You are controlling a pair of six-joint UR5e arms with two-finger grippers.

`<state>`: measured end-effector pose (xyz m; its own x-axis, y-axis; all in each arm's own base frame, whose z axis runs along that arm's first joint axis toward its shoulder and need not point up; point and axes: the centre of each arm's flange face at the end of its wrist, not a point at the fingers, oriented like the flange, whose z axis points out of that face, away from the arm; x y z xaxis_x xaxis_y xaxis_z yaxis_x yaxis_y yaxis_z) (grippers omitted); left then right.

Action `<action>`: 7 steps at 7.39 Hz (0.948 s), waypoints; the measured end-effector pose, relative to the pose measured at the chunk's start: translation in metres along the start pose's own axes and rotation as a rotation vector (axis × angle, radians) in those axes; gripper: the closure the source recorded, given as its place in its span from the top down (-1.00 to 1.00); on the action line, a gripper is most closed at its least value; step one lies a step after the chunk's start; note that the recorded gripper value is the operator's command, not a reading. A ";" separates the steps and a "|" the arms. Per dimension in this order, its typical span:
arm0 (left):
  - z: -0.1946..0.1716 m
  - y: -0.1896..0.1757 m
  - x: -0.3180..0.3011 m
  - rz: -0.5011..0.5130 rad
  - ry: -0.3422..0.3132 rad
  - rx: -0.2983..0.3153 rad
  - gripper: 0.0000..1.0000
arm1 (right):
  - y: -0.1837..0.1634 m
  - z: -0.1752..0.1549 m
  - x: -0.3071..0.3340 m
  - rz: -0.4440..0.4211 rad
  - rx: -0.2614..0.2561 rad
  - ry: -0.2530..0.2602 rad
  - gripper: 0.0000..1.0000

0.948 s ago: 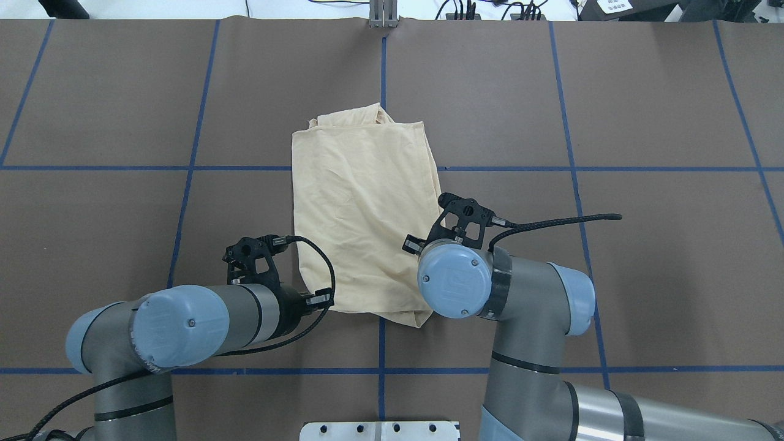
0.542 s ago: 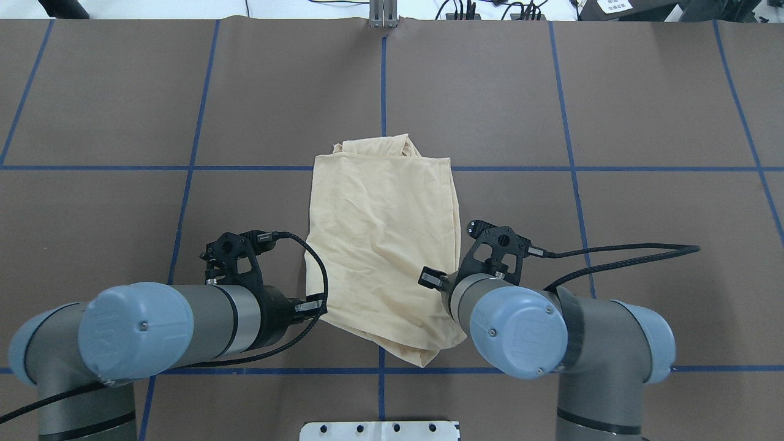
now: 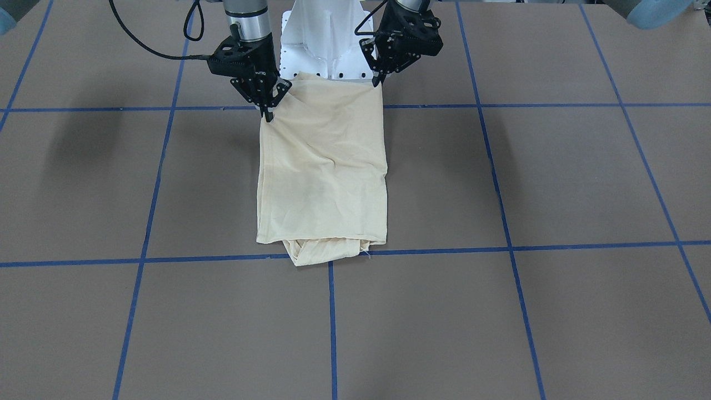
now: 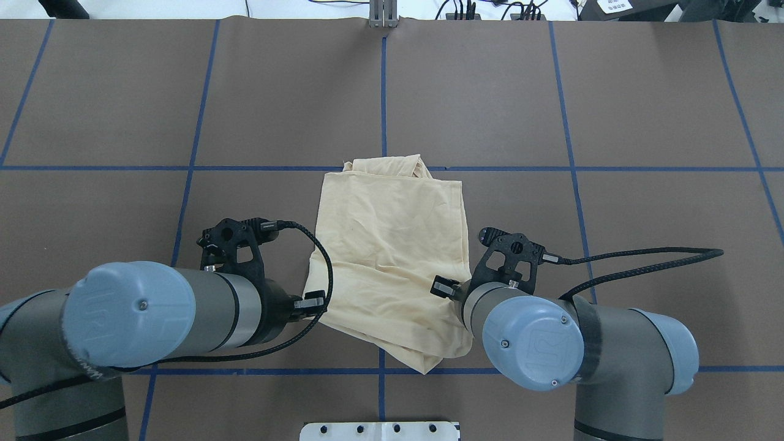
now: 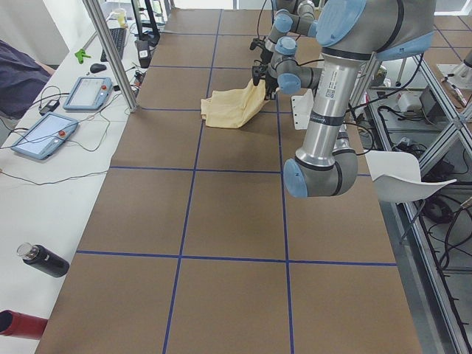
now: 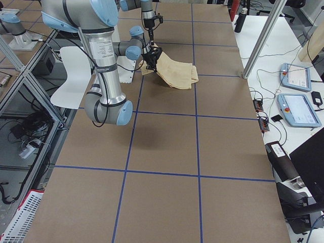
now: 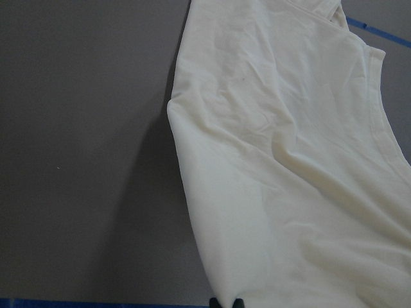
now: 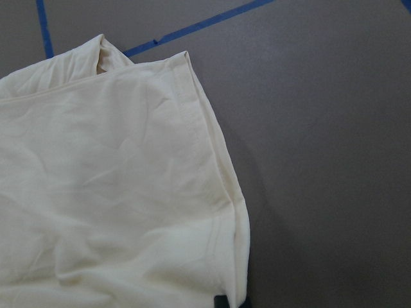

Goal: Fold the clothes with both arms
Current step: 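Lift the near edge with both grippers and fold it away from the robot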

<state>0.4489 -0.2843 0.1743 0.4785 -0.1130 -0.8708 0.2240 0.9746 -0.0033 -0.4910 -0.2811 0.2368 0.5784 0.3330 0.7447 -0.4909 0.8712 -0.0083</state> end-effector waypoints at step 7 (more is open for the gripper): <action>0.067 -0.185 0.050 0.085 -0.207 0.189 -1.00 | -0.104 0.057 -0.069 0.010 0.145 0.068 -1.00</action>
<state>0.4883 -0.4828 0.1644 0.6613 -0.0883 -0.7449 0.3202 0.9313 0.1739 -0.5166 -0.4148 0.2243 0.6133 0.3695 0.6981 -0.5828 0.8082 0.0842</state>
